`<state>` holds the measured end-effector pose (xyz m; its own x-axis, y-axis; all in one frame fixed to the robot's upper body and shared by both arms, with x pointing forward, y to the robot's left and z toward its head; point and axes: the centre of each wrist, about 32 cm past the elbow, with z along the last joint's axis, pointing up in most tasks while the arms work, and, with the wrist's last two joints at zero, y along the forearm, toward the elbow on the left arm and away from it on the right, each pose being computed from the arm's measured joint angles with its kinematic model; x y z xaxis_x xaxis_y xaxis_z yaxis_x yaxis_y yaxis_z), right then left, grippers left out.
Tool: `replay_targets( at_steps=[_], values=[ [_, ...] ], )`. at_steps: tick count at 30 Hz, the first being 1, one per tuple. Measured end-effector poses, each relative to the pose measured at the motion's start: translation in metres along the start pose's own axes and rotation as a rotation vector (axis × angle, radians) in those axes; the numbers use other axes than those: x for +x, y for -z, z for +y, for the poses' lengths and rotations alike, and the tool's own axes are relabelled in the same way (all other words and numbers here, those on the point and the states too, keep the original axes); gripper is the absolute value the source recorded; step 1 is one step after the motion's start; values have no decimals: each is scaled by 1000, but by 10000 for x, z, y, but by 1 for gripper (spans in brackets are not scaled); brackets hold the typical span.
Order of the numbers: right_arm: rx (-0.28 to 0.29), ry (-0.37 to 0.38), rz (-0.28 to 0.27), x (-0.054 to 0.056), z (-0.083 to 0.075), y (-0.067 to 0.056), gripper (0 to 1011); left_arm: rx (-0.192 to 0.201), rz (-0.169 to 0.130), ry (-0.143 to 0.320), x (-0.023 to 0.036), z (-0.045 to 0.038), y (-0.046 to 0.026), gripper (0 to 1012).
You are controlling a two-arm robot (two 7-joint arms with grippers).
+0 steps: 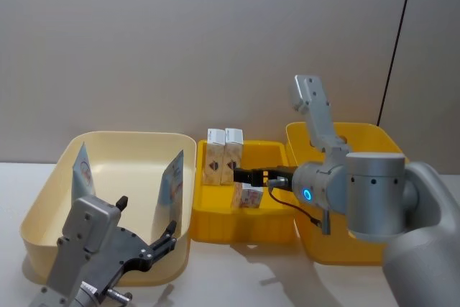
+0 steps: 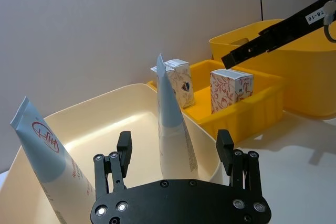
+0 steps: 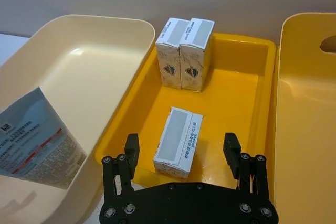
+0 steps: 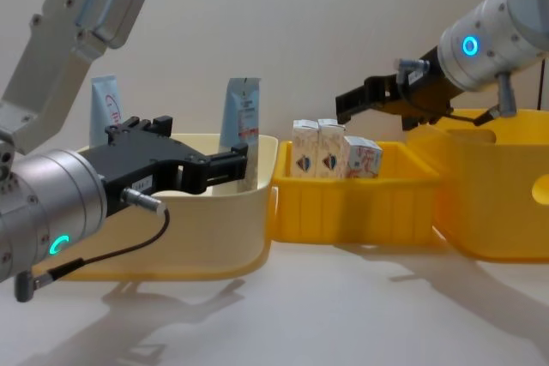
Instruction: Bimanual collaborative sorting of washing and personal care products
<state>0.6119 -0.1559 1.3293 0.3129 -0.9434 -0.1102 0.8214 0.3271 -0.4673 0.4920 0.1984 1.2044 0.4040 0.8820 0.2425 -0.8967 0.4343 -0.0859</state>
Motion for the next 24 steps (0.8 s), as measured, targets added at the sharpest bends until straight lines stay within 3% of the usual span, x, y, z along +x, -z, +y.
replay_targets(
  at_steps=[24],
  values=[
    [-70, 11, -15, -54, 244, 43, 1001, 0, 0, 0, 0, 0, 0, 1003]
  ],
)
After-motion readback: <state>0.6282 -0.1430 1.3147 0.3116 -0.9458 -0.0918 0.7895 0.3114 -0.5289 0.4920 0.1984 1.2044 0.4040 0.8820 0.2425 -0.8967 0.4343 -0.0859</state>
